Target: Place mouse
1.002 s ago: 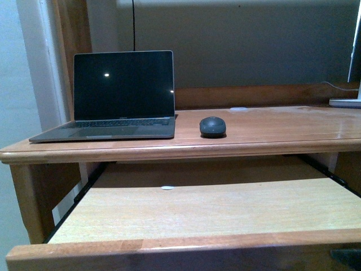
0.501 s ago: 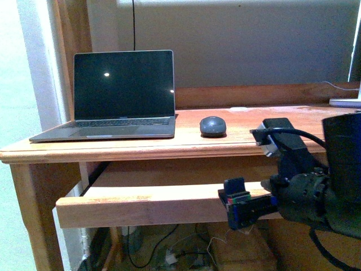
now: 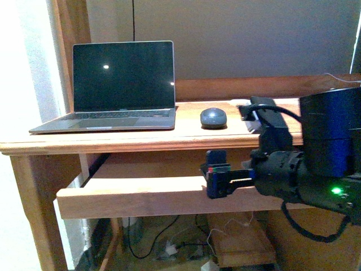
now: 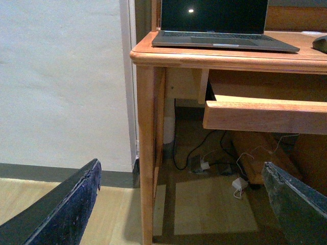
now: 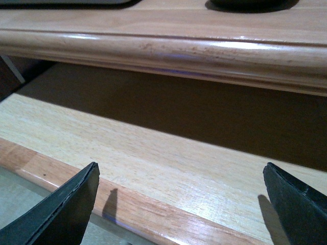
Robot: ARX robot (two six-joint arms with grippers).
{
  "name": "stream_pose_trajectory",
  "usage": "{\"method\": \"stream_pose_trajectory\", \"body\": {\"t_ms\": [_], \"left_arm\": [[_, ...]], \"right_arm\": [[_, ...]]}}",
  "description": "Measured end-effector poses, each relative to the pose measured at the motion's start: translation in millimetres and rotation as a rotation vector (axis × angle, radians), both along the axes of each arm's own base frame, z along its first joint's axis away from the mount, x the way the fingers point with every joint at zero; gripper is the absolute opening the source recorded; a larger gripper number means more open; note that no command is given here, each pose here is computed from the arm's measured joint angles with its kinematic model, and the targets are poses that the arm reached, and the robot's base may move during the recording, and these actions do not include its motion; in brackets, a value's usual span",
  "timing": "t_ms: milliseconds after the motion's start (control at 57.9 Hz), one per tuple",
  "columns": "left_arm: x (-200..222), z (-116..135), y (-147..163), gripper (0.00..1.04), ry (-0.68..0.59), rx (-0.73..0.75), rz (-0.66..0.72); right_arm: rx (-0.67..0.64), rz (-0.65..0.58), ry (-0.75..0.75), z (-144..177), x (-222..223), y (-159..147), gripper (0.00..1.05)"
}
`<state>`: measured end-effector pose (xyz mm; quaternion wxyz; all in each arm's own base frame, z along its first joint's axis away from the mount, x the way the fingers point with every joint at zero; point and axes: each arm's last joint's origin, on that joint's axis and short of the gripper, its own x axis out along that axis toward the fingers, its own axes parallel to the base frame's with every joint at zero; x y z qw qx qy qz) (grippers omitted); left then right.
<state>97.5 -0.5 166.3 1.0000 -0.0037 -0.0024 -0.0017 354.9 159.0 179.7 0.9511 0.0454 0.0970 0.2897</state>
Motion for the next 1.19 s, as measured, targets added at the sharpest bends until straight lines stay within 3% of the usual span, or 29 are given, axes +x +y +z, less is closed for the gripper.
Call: {"method": "stream_pose_trajectory", "body": {"t_ms": [294,466,674,1192], "left_arm": [[0,0,0,0.97,0.000,0.000,0.000],[0,0,0,0.97,0.000,0.000,0.000],[0,0,0,0.97,0.000,0.000,0.000],[0,0,0,0.97,0.000,0.000,0.000]], "right_arm": [[0.026,0.067,0.028,-6,-31,-62,0.97],[0.008,0.078,0.062,-20,-42,-72,0.97],[-0.006,0.076,0.048,-22,-40,-54,0.97],[-0.070,0.054,0.075,-37,1,29,0.97]]}}
